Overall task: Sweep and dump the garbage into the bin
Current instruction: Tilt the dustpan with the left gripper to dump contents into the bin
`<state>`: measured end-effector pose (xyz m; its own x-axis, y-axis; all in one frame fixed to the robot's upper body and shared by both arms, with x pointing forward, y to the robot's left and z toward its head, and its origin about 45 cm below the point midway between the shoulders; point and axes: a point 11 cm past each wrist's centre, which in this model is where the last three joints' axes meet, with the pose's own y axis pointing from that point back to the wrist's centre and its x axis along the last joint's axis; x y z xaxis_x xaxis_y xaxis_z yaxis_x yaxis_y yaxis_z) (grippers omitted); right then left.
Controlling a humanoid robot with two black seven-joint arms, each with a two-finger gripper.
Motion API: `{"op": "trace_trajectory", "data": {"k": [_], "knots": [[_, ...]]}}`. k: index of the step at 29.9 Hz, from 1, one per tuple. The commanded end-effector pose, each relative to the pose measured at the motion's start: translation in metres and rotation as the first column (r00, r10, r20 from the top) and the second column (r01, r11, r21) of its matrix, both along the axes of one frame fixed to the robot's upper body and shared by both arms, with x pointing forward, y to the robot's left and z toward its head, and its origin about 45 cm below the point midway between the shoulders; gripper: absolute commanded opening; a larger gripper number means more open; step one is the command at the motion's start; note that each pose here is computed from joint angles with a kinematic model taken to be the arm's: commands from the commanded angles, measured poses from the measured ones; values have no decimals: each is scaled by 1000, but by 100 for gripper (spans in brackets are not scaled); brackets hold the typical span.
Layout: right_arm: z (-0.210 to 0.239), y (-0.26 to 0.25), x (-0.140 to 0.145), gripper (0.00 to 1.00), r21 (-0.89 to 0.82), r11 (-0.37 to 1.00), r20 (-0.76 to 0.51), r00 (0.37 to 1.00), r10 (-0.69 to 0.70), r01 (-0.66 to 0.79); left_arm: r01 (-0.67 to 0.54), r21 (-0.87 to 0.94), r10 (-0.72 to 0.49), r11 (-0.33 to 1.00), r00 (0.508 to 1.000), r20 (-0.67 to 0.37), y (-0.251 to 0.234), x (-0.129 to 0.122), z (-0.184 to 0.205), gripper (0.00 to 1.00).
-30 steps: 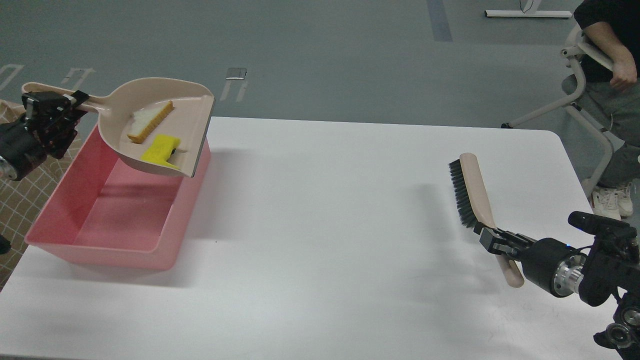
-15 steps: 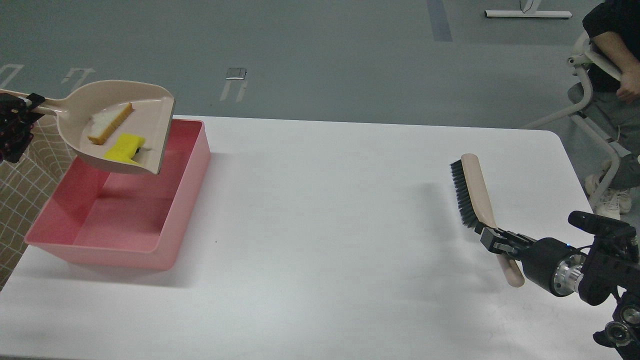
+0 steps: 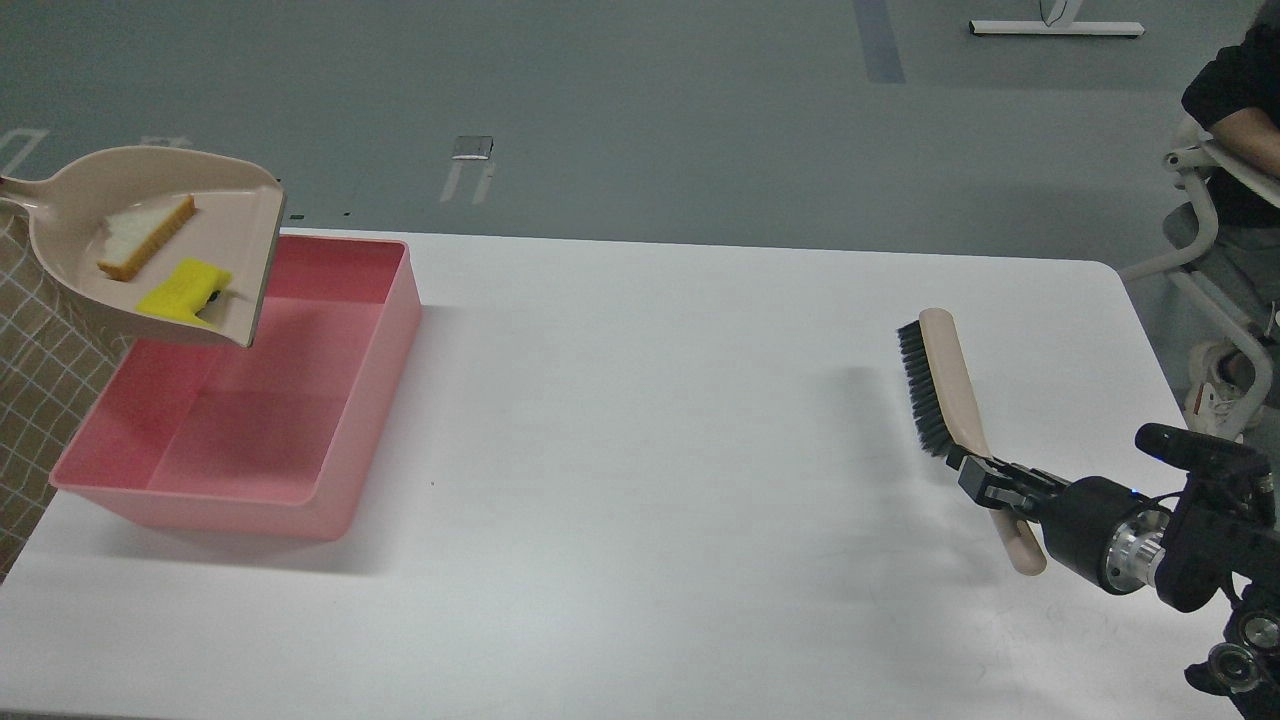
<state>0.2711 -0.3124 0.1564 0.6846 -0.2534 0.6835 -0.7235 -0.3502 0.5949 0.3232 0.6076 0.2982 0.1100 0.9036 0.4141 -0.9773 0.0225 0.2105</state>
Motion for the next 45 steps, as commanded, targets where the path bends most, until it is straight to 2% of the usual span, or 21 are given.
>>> {"op": "trace_trajectory", "data": {"k": [1,12,25,45], "knots": [[0,0,0,19,-1,1000,-1,1000,-1,1,8,22,-8,1000,1000,-13,1,-1,1,2],[-2,-1,0,19,1,1000,-4,1000,-3,3,33,84,-29,996,998,-53,2,-3,1,2],[-3,-4,0,19,-4,1000,-9,1000,-11,11,132,158,-130,979,991,-25,-20,2,38,2],[-6,-4,0,19,4,1000,-15,1000,-12,12,100,399,-96,911,995,-31,-10,1,50,2]]}}
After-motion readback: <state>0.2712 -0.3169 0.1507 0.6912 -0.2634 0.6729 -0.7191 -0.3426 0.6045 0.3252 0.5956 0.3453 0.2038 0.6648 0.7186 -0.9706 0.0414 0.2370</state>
